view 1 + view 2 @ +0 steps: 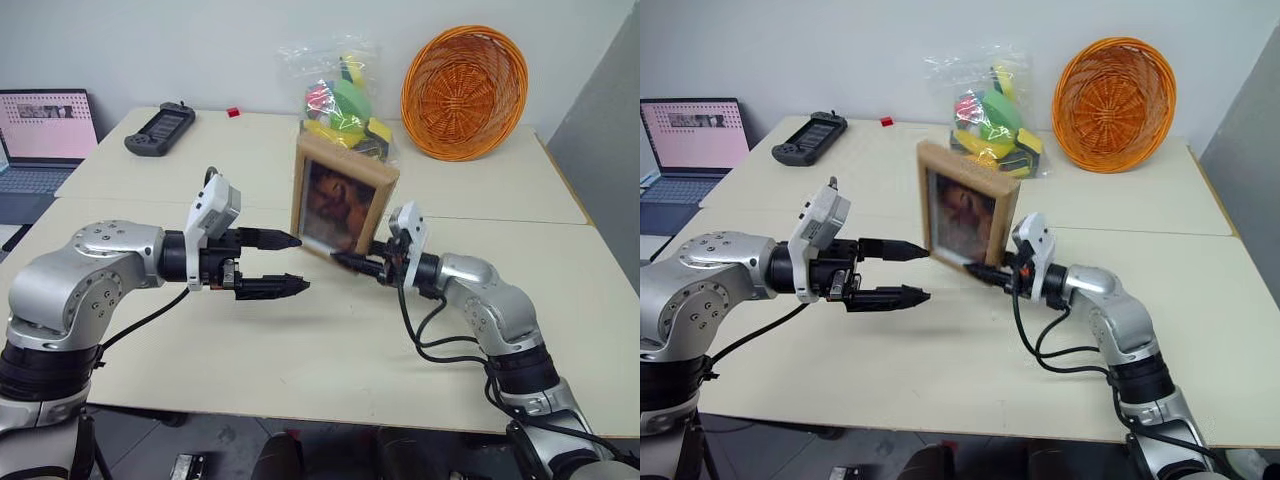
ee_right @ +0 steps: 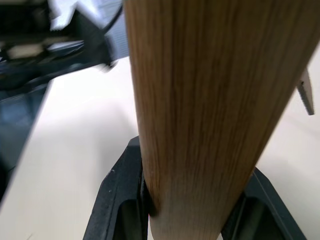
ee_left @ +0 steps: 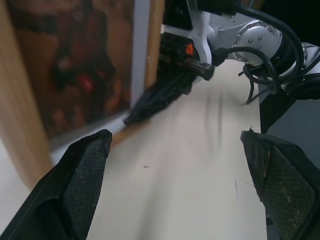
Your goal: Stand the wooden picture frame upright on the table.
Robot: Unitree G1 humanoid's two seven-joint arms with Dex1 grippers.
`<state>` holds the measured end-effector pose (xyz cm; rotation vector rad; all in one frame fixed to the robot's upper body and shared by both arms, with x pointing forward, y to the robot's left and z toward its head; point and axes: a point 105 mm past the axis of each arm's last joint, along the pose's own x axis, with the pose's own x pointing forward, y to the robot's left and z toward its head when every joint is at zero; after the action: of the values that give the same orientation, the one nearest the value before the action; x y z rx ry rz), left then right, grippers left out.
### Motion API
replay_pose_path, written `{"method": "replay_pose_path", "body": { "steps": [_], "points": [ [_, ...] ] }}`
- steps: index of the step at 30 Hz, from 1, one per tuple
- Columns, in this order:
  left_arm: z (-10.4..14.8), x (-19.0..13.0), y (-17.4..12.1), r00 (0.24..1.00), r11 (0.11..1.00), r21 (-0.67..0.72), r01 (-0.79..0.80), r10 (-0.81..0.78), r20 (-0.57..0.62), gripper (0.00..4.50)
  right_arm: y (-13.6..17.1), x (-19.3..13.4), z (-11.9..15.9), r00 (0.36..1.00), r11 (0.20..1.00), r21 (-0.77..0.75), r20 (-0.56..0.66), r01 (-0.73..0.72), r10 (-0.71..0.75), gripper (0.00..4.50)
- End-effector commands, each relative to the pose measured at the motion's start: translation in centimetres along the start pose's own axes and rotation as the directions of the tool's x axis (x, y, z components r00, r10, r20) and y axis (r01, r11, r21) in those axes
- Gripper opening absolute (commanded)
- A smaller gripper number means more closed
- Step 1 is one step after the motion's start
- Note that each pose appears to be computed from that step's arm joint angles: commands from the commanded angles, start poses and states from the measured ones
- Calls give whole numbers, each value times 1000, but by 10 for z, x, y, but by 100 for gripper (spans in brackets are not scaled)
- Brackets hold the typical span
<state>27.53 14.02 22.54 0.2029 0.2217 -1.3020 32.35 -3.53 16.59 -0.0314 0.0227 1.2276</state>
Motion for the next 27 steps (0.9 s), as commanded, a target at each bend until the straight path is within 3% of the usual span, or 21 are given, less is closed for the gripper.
{"method": "replay_pose_path", "body": {
  "steps": [1, 7, 17, 27],
  "points": [
    [14, -2, -3, 999, 999, 49, 6, -8, 34, 441, -7, 4, 3, 1000, 997, -82, 22, -2, 4, 130],
    [15, -3, -9, 1000, 998, 64, 13, -15, 24, 441, -30, 23, -20, 999, 995, -96, -30, 27, -30, 130],
    [8, -11, -13, 1000, 998, 61, -21, 22, -19, 441, -46, 36, -23, 1000, 1000, -28, -9, 7, -7, 130],
    [-7, -29, 5, 975, 972, 119, -203, 212, -67, 441, -59, 25, -35, 998, 999, -8, -39, 47, -47, 130]
  ]
}}
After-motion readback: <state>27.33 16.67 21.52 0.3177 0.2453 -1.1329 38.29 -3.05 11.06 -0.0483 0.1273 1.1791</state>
